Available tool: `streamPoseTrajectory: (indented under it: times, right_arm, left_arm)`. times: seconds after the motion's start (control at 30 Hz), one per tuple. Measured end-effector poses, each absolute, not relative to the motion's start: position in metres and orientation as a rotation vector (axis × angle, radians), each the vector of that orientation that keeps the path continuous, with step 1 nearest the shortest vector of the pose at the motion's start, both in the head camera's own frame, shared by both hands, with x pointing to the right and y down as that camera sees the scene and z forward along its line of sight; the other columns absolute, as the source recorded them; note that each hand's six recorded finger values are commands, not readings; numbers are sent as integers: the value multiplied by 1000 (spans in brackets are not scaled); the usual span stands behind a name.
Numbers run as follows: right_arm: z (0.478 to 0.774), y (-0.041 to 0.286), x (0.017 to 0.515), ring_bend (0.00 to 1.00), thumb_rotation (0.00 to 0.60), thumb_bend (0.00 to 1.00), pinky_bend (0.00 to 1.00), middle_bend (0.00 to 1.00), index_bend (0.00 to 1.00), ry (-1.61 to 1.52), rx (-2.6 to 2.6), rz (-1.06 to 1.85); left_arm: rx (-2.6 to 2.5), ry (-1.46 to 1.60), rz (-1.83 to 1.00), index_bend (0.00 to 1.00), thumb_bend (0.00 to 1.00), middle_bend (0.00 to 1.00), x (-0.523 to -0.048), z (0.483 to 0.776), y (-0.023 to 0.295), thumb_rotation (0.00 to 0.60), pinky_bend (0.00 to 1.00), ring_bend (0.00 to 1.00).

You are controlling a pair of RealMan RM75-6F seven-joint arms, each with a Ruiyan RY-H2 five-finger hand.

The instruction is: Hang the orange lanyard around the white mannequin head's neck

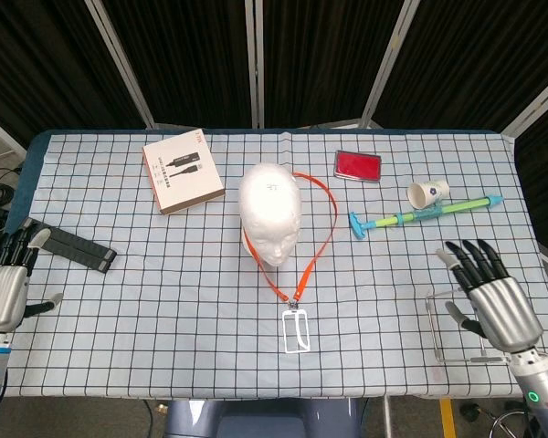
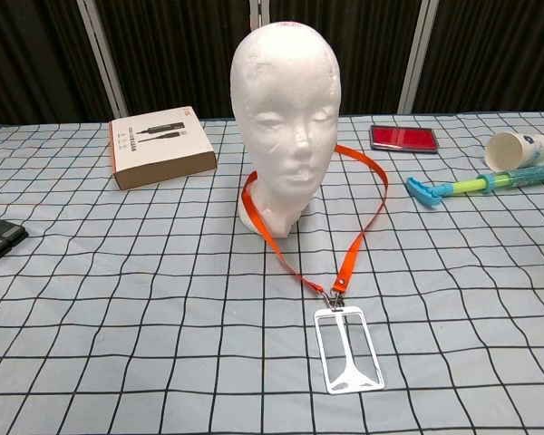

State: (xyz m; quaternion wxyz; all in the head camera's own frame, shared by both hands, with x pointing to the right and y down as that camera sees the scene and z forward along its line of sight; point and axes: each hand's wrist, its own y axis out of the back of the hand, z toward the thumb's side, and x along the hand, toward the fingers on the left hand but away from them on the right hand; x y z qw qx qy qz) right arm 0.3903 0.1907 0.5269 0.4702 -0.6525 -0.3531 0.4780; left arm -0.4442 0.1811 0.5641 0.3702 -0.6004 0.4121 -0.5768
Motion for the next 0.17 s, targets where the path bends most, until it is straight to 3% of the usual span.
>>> streamPoseTrajectory:
  times: [0.17]
  right_arm:
    - [521, 207, 409, 0, 600, 0, 0, 0, 0, -926, -1507, 1270]
  left_arm:
    - [-1530, 1053, -1457, 0, 0, 0, -448, 560, 192, 600, 0, 0]
